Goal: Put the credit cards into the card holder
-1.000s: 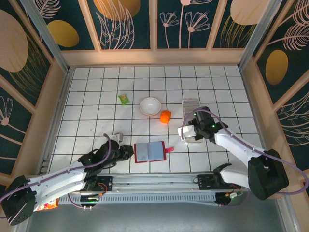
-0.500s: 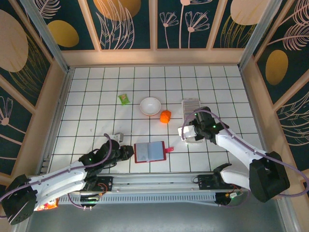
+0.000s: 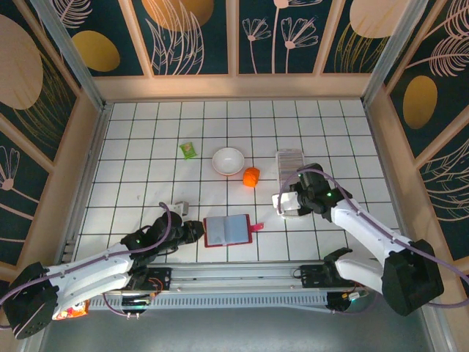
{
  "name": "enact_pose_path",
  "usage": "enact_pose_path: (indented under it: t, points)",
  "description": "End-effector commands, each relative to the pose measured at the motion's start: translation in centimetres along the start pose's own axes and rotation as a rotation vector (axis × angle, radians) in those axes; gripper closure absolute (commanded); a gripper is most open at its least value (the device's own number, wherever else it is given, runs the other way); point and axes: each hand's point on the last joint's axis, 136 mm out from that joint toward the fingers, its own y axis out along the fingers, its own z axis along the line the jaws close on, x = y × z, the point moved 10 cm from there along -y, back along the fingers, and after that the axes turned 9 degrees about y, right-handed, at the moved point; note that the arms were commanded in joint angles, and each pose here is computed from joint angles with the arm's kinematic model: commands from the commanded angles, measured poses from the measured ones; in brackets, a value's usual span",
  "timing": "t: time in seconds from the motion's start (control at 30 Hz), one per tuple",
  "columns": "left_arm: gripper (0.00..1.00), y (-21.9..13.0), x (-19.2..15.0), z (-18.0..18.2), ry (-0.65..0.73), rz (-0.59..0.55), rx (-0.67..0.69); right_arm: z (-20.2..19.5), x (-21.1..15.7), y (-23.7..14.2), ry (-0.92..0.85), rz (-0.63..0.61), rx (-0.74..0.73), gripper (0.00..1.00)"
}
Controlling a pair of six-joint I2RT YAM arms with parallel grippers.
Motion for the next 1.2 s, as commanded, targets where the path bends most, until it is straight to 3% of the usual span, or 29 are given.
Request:
enact_pose_path:
  t: [0.0, 0.1, 0.27, 0.4, 0.5, 0.57, 0.63, 0.77, 0.9, 1.17]
  points:
    - [0.80, 0.0, 0.1, -0.3, -0.003, -0.002, -0.022, -1.5, 0.6, -2.0, 0.060, -0.006, -0.059, 0.95]
    - [0.80, 0.0, 0.2, -0.3, -0.003, -0.003, -0.016, -0.9, 1.4, -3.4, 0.122, -0.020, -0.022, 1.00]
    - [0.80, 0.0, 0.2, -0.3, -0.005, -0.007, -0.016, -0.1, 3.1, -6.4, 0.246, -0.059, 0.026, 1.00]
    - [0.80, 0.1, 0.4, -0.5, -0.011, -0.008, -0.020, -0.9, 5.9, -9.4, 0.408, -0.215, 0.004, 1.00]
    - [0.81, 0.0, 0.7, -0.8, -0.018, -0.018, -0.021, -2.9, 8.6, -11.9, 0.761, -0.402, -0.089, 1.00]
    - [0.82, 0.0, 0.8, -0.9, -0.026, -0.028, -0.027, -3.9, 9.5, -12.8, 1.114, -0.532, -0.073, 1.00]
    - [0.83, 0.1, 0.9, -0.9, -0.035, -0.034, -0.030, -3.9, 9.7, -12.0, 1.479, -0.589, 0.019, 1.00]
    - [0.84, 0.1, 1.0, -1.4, -0.045, -0.016, -0.050, -1.3, 10.9, -7.0, 1.827, -0.556, 0.372, 1.00]
    - [0.84, 0.4, 1.2, -2.0, -0.035, 0.013, -0.065, 1.6, 12.8, -3.0, 1.901, -0.589, 0.683, 1.00]
    - [0.85, 1.5, 0.7, -1.6, -0.038, 0.066, -0.038, 4.8, 14.7, 1.1, 1.954, -0.497, 0.764, 1.00]
